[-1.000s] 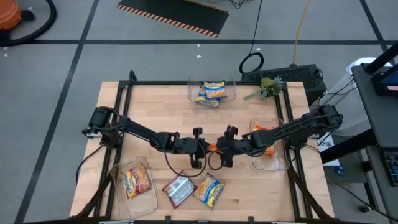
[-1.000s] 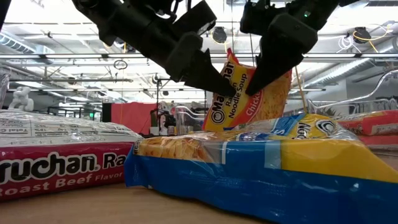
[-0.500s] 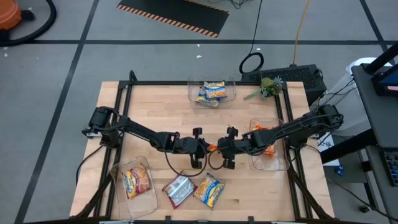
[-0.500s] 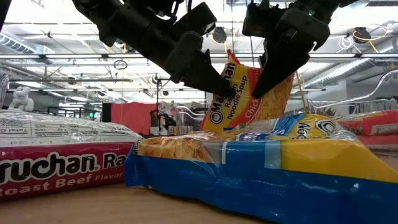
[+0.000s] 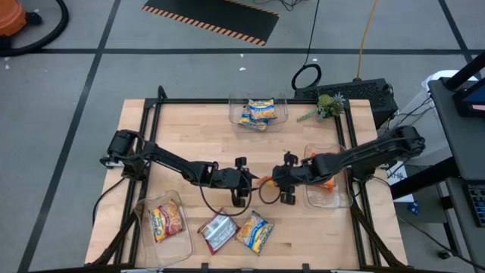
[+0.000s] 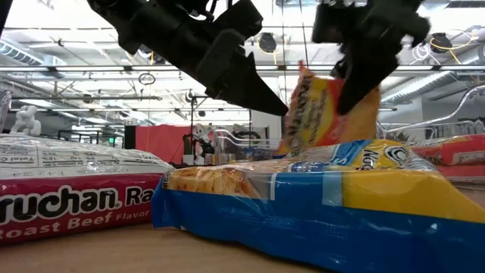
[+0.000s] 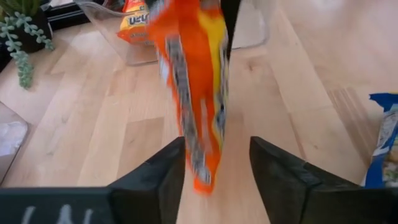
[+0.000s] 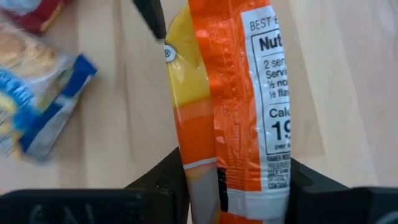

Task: Sort Maruchan noodles
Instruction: Put the orange noodle pack into the right transparent bin

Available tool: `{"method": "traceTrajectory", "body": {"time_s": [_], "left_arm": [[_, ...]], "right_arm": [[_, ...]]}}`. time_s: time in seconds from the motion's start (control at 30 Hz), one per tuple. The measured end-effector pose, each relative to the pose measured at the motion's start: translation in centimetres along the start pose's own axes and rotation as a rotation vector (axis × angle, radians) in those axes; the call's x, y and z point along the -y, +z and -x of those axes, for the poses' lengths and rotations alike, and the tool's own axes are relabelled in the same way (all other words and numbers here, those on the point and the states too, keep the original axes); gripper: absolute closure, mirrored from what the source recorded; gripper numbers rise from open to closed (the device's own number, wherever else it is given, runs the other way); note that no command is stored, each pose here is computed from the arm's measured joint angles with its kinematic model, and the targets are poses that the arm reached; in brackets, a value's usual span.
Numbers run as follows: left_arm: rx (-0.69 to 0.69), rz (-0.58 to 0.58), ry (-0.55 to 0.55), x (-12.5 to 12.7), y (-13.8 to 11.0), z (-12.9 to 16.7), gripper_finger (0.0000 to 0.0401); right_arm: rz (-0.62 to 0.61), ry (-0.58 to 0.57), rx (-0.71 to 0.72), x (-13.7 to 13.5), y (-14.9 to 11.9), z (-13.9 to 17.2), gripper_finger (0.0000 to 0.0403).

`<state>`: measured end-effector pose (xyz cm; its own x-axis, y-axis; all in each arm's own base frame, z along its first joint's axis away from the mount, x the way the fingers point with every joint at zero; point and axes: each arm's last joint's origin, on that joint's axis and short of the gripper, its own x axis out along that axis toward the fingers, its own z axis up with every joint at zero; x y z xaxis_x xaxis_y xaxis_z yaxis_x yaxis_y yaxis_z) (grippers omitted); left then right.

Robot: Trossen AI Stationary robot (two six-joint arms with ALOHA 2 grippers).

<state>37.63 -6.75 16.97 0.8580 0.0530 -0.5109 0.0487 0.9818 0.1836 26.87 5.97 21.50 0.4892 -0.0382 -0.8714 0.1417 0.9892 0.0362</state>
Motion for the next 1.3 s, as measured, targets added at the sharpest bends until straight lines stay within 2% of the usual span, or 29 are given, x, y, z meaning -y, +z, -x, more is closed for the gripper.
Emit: {"method": "traceTrajectory", "body": {"time_s": [0.2, 0.47, 0.6, 0.9, 1.1, 1.3], "left_arm": [[0.007, 0.016, 0.003, 0.0, 0.1, 0.0, 0.0195], [0.020, 0.022, 0.001, 0.3, 0.2, 0.1, 0.0194], [0.022, 0.012, -0.003, 0.5, 0.2, 0.1, 0.0194], [0.025, 0.013, -0.003, 0.5, 0.3, 0.1, 0.0194], [0.024, 0.012, -0.003, 0.5, 0.3, 0.1, 0.0194], [0.024, 0.014, -0.003, 0.5, 0.3, 0.1, 0.0194]], "right_arm": [[-0.064, 0.052, 0.013, 0.8, -0.6, 3.4, 0.0267], [-0.139, 0.347, 0.066, 2.4, -1.1, 8.3, 0.0271], [-0.201, 0.416, 0.029, 3.6, -2.1, 10.1, 0.0270], [-0.312, 0.465, -0.162, 5.9, -5.8, 12.9, 0.0269], [-0.401, 0.427, -0.215, 6.7, -7.5, 14.1, 0.0269], [-0.451, 0.269, -0.295, 7.2, -8.9, 14.4, 0.0269]]}}
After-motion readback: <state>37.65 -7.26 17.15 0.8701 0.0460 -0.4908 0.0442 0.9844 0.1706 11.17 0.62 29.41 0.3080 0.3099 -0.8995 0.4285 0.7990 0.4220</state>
